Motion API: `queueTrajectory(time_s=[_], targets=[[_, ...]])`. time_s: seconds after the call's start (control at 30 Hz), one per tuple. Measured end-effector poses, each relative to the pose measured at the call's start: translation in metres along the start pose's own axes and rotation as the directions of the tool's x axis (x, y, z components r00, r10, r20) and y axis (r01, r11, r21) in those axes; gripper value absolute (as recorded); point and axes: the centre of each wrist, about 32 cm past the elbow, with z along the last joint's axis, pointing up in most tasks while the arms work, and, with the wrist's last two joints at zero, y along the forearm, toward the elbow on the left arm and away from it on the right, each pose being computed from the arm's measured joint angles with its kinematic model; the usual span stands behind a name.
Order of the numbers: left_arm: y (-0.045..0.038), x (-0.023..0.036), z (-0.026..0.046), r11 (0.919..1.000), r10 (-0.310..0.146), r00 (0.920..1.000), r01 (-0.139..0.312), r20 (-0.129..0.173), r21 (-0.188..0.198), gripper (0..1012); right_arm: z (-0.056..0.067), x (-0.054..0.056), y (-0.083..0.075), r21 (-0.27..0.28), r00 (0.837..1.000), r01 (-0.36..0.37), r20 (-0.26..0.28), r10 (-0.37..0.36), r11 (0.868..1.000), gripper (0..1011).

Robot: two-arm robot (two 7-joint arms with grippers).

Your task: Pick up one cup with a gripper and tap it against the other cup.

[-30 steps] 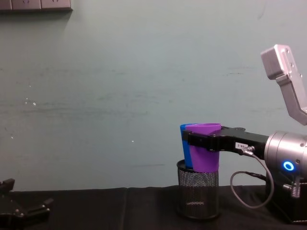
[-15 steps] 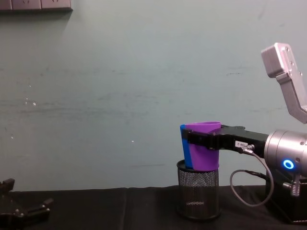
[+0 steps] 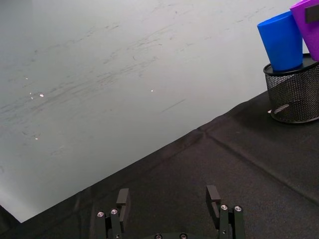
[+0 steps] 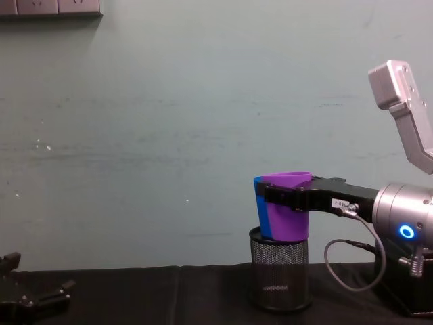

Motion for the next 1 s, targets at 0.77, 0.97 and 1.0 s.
queueTrajectory(time_s=[0.77,0.97,1.0], targets=[[0.0,0.0,0.0,1.0,0.0,1.0,0.0,0.0,0.0,1000,-0.0001,0.0,0.0,0.001,1.0,0.001,0.001,-0.001,1.0,747],[0.0,0.0,0.0,1.0,0.0,1.0,0.0,0.0,0.0,1000,-0.0001,0.0,0.0,0.0,1.0,0.001,0.001,-0.001,1.0,747],[0.0,0.0,0.0,1.0,0.0,1.0,0.0,0.0,0.0,1000,-0.0001,0.0,0.0,0.0,1.0,0.001,0.001,-0.001,1.0,747]])
